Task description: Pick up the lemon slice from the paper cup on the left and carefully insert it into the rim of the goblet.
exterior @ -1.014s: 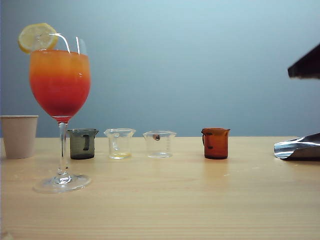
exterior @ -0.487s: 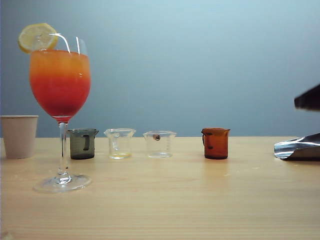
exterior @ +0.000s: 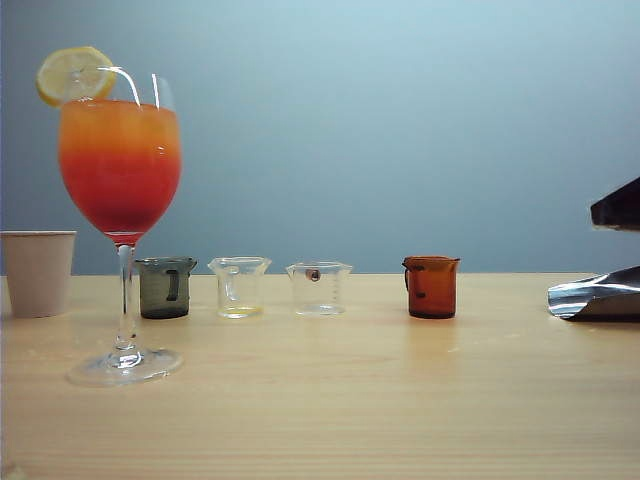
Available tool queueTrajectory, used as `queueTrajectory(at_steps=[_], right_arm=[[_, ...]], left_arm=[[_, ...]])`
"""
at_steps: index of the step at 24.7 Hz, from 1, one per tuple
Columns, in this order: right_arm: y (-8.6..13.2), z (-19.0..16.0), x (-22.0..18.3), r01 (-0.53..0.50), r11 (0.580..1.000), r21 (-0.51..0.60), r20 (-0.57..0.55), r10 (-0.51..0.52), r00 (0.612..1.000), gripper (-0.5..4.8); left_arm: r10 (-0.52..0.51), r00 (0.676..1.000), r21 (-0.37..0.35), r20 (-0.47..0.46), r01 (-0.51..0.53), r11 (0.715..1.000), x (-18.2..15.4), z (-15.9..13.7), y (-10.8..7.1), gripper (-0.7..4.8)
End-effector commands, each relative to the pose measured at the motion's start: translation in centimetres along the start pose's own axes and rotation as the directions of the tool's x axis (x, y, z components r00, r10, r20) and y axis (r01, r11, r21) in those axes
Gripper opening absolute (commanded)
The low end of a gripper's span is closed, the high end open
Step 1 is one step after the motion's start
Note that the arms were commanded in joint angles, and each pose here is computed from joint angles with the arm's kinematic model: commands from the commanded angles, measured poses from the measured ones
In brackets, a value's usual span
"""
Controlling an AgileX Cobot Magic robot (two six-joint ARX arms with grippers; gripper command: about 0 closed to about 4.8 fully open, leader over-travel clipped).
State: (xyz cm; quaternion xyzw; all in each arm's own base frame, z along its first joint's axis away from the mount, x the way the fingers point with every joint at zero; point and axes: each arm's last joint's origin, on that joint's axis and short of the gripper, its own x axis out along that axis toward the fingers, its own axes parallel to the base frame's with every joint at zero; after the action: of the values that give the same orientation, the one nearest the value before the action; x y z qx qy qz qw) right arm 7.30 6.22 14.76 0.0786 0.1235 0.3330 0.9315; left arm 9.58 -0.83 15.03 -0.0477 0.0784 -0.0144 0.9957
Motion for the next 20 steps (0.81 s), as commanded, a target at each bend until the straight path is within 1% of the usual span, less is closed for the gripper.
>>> queueTrajectory(at_steps=[1, 6, 8, 9, 10, 11, 12, 16, 18, 19, 20], right_arm=[[0.0, -0.1, 0.0, 0.004, 1.0, -0.003, 0.001, -0.004, 1.0, 0.04], [-0.3, 0.0, 0.0, 0.025, 1.0, 0.004, 0.006, -0.026, 1.0, 0.04], [-0.8, 0.1, 0.0, 0.07, 0.997, 0.014, 0.016, -0.071, 0.997, 0.04], [-1.5, 0.2, -0.1, 0.137, 0.99, 0.029, 0.031, -0.138, 0.99, 0.04], [-1.9, 0.3, -0.2, 0.177, 0.984, 0.038, 0.04, -0.178, 0.983, 0.04], [-2.6, 0.4, -0.3, 0.243, 0.968, 0.054, 0.053, -0.246, 0.968, 0.04], [-3.0, 0.5, -0.4, 0.285, 0.956, 0.065, 0.06, -0.289, 0.955, 0.04], [-4.4, 0.7, -1.0, 0.428, 0.898, 0.104, 0.085, -0.436, 0.896, 0.04], [-4.9, 0.8, -1.3, 0.482, 0.868, 0.122, 0.093, -0.494, 0.865, 0.04], [-5.4, 0.9, -1.6, 0.524, 0.841, 0.136, 0.098, -0.537, 0.838, 0.04], [-5.6, 0.9, -1.8, 0.545, 0.826, 0.143, 0.101, -0.56, 0.822, 0.04]], left_arm=[[-0.005, 1.0, -0.003, 0.001, 0.005, 1.0, 0.0, 0.1, 0.0, 0.0], [-0.003, 1.0, -0.003, 0.001, 0.003, 1.0, 0.0, 0.1, 0.0, 0.0], [0.007, 1.0, -0.005, 0.002, -0.007, 1.0, 0.0, 0.1, 0.1, 0.0], [0.026, 1.0, -0.008, 0.003, -0.026, 1.0, 0.0, 0.1, 0.3, 0.0], [0.037, 0.999, -0.01, 0.004, -0.037, 0.999, 0.0, 0.1, 0.4, 0.0], [0.077, 0.997, -0.016, 0.008, -0.077, 0.997, 0.0, 0.1, 0.8, 0.0], [0.104, 0.995, -0.02, 0.01, -0.104, 0.994, 0.0, 0.2, 1.0, 0.0], [0.186, 0.982, -0.034, 0.016, -0.185, 0.982, -0.1, 0.2, 1.8, 0.0], [0.206, 0.978, -0.038, 0.017, -0.205, 0.978, -0.1, 0.2, 2.0, 0.0], [0.212, 0.977, -0.038, 0.017, -0.211, 0.977, -0.1, 0.2, 2.1, 0.0], [0.207, 0.978, -0.038, 0.017, -0.206, 0.978, -0.1, 0.2, 2.0, 0.0]])
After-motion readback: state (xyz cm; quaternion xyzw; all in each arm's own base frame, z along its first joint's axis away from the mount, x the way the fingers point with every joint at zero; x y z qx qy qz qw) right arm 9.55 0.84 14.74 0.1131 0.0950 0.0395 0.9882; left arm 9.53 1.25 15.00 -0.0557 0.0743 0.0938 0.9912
